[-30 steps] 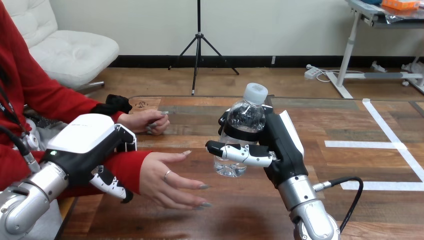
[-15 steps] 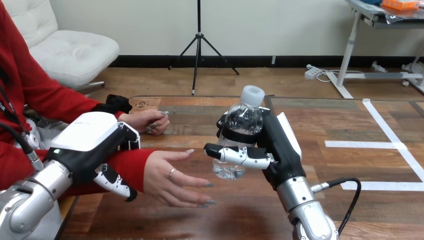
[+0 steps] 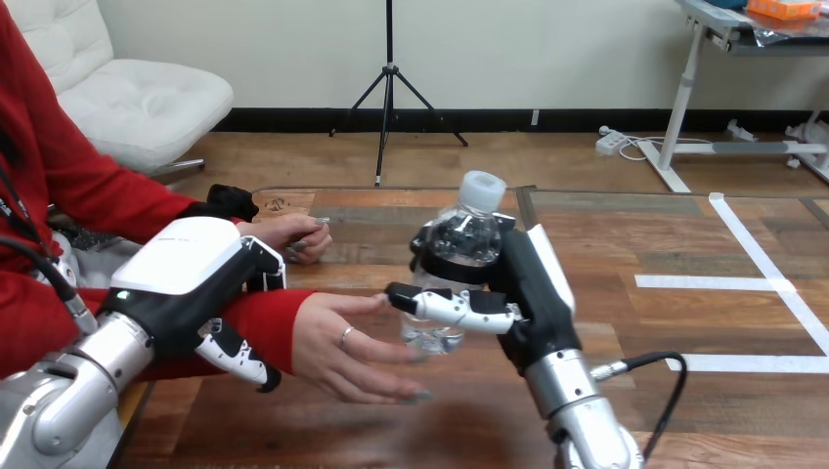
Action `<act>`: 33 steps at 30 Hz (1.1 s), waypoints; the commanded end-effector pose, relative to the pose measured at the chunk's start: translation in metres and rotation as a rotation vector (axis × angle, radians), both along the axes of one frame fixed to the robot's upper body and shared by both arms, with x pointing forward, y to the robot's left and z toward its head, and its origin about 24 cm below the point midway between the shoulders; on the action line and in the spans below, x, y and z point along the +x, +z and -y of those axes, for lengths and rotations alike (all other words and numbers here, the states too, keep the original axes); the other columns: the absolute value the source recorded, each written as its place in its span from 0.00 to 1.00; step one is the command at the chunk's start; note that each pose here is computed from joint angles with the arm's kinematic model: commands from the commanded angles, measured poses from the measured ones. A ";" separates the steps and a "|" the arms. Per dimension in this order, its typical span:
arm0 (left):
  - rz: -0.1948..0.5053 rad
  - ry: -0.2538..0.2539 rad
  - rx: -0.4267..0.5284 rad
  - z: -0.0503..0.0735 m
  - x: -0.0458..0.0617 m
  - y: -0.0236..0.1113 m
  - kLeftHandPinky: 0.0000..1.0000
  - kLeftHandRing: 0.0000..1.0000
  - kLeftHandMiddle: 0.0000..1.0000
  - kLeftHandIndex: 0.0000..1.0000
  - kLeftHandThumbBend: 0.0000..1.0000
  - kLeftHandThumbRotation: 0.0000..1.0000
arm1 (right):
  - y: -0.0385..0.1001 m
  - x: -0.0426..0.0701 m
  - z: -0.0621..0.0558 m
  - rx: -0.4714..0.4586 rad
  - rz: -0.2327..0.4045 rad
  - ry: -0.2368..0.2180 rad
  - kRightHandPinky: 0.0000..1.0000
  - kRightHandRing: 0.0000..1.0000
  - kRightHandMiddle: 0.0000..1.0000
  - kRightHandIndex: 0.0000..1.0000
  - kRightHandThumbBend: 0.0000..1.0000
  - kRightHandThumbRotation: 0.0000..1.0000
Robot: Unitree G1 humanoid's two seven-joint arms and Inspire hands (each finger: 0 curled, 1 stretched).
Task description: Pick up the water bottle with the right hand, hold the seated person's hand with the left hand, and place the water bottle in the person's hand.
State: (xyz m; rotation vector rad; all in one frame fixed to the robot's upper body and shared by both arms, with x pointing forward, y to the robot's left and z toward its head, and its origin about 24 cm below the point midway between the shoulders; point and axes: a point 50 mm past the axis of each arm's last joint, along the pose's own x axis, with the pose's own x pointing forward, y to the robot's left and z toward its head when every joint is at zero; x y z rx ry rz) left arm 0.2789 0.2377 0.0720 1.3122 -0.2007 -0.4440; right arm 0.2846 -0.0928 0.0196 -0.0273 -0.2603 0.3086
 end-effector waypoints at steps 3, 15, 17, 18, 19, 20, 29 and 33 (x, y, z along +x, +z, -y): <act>0.207 -0.124 -0.085 0.032 0.018 0.045 0.25 0.29 0.34 0.35 0.99 0.00 | 0.038 0.012 -0.024 0.067 0.167 0.043 0.30 0.34 0.41 0.43 0.82 0.00; 0.201 -0.132 -0.111 0.036 0.020 0.041 0.26 0.29 0.35 0.35 0.98 0.00 | 0.036 0.005 -0.036 0.088 0.158 0.049 0.29 0.34 0.41 0.43 0.83 0.00; 0.197 -0.131 -0.108 0.036 0.020 0.040 0.26 0.30 0.35 0.36 0.98 0.00 | 0.036 0.004 -0.039 0.095 0.154 0.053 0.29 0.34 0.41 0.43 0.83 0.00; 0.196 -0.131 -0.106 0.036 0.021 0.040 0.26 0.30 0.35 0.36 0.98 0.00 | 0.036 0.003 -0.039 0.097 0.153 0.055 0.29 0.34 0.41 0.43 0.83 0.00; 0.196 -0.132 -0.107 0.037 0.021 0.040 0.26 0.30 0.35 0.36 0.98 0.00 | 0.035 0.003 -0.041 0.102 0.149 0.058 0.29 0.34 0.41 0.43 0.83 0.00; 0.196 -0.133 -0.107 0.037 0.021 0.041 0.26 0.30 0.35 0.36 0.98 0.00 | 0.035 0.002 -0.042 0.105 0.146 0.059 0.29 0.34 0.41 0.43 0.83 0.00; 0.201 -0.138 -0.108 0.039 0.020 0.041 0.25 0.30 0.35 0.36 0.97 0.00 | 0.035 -0.002 -0.050 0.122 0.140 0.059 0.29 0.34 0.42 0.43 0.83 0.00; 0.201 -0.140 -0.108 0.040 0.021 0.041 0.25 0.29 0.35 0.35 0.97 0.00 | 0.035 -0.005 -0.054 0.132 0.135 0.055 0.29 0.34 0.42 0.43 0.83 0.00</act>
